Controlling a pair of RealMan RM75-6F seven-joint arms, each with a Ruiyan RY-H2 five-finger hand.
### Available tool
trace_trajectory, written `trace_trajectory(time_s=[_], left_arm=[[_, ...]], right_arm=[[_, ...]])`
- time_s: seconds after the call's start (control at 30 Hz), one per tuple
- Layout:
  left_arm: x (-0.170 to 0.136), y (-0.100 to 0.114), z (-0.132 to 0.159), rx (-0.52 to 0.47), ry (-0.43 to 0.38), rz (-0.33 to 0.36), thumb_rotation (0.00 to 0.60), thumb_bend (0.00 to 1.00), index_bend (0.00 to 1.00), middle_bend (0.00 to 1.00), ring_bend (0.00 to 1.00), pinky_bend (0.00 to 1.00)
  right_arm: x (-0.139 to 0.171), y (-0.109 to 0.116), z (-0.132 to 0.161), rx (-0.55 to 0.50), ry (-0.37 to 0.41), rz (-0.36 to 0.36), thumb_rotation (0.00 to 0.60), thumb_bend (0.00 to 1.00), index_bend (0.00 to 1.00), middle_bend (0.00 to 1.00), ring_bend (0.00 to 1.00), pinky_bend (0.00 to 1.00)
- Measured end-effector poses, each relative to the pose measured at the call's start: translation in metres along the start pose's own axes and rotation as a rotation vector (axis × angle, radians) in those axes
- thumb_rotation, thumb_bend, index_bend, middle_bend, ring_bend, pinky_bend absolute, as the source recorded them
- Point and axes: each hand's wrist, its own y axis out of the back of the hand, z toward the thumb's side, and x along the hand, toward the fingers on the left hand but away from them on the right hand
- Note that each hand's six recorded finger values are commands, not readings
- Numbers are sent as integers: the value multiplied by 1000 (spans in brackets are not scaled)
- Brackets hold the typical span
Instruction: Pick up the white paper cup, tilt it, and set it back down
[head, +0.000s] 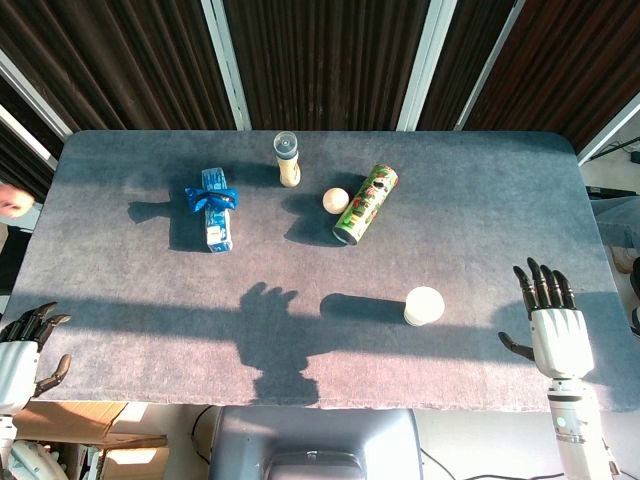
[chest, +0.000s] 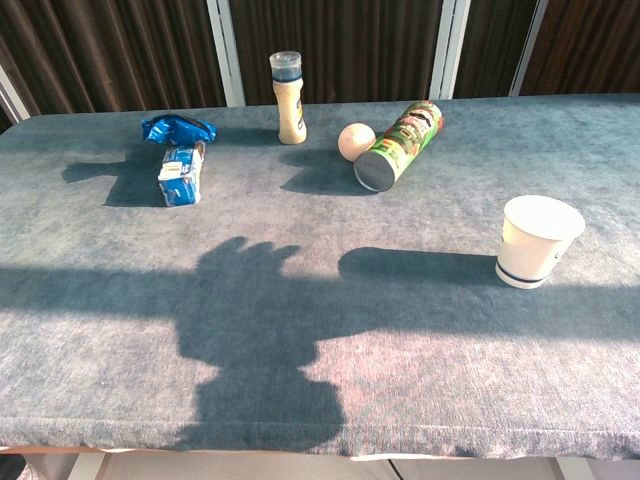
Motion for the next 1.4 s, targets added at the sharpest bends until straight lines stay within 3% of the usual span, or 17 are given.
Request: trace_trajectory(time_s=[0.27,0.47,0.93,1.03,1.4], left_arm=[[-1,1,-1,-9,8,-1,600,366,269,115,129,231],[-1,2,-2,-13,15,1,600,363,271,116,130,232],[0,1,-2,-18,13,-4,600,363,279,123,134,235],[0,1,-2,-19,14,-5,600,363,281,126,136,236],[1,2,-4,-34,16,-8,600,363,288,135,138,237]], right_arm=[[-3,-5,5,-24,31,14,600,92,27,0,5,191],[-11,-13,14,-116,93,55,600,92,24,1,5,190],[-44,-60,50,-412,296,264,600,92,76,74,21,207],[-48,-71,60,-432,328,301,600,92,95,92,37,225],[-62,-100,87,-456,349,328,600,93,140,134,78,269]])
